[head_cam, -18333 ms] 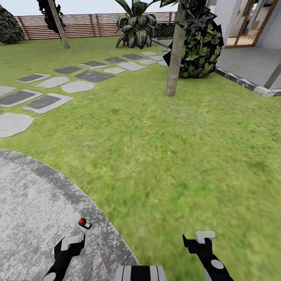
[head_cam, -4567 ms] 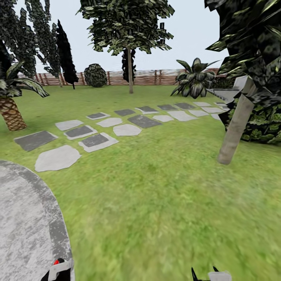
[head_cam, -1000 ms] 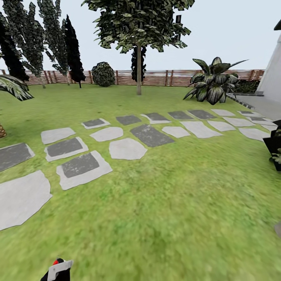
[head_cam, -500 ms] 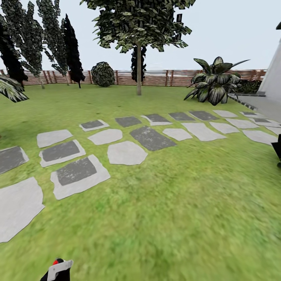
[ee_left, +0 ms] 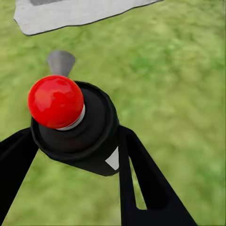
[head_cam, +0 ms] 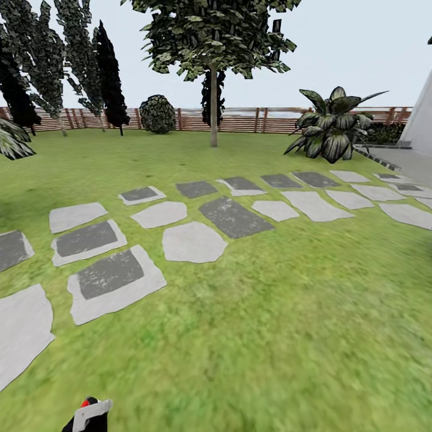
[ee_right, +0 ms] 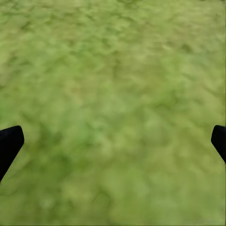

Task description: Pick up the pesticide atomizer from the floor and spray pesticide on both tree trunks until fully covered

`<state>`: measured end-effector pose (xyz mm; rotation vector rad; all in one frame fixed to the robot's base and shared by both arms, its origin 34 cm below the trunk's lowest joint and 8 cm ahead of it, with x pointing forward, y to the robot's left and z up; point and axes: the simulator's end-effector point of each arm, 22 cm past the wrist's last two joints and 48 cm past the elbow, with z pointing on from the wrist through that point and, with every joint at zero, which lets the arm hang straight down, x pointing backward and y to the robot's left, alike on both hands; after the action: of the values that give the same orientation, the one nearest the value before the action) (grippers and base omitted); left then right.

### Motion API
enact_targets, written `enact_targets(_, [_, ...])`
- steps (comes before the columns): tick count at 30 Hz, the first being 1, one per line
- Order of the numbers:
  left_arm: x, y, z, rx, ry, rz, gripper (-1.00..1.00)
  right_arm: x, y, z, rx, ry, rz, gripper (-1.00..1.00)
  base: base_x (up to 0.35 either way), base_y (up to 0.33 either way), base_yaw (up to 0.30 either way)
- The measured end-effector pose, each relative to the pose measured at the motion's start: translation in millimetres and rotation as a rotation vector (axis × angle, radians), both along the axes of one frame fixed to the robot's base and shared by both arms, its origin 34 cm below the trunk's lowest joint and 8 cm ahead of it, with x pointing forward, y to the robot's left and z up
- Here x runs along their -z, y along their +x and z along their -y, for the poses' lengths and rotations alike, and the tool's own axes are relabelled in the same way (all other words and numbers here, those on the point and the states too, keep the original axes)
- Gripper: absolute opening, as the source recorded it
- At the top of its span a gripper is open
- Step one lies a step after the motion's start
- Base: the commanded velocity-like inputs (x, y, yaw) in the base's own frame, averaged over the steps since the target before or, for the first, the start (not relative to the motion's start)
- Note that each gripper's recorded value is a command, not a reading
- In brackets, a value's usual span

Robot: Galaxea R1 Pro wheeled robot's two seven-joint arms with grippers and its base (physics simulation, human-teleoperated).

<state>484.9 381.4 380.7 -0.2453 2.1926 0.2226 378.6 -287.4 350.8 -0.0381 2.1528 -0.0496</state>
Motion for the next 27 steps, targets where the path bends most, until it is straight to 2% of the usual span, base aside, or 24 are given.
enact_targets(27, [0.0, 0.0, -0.1, -0.001, 0.0, 0.0, -1.0, 0.0, 0.0, 0.0, 0.0, 0.0, 0.0, 1.0, 0.34, 0.0, 0.0])
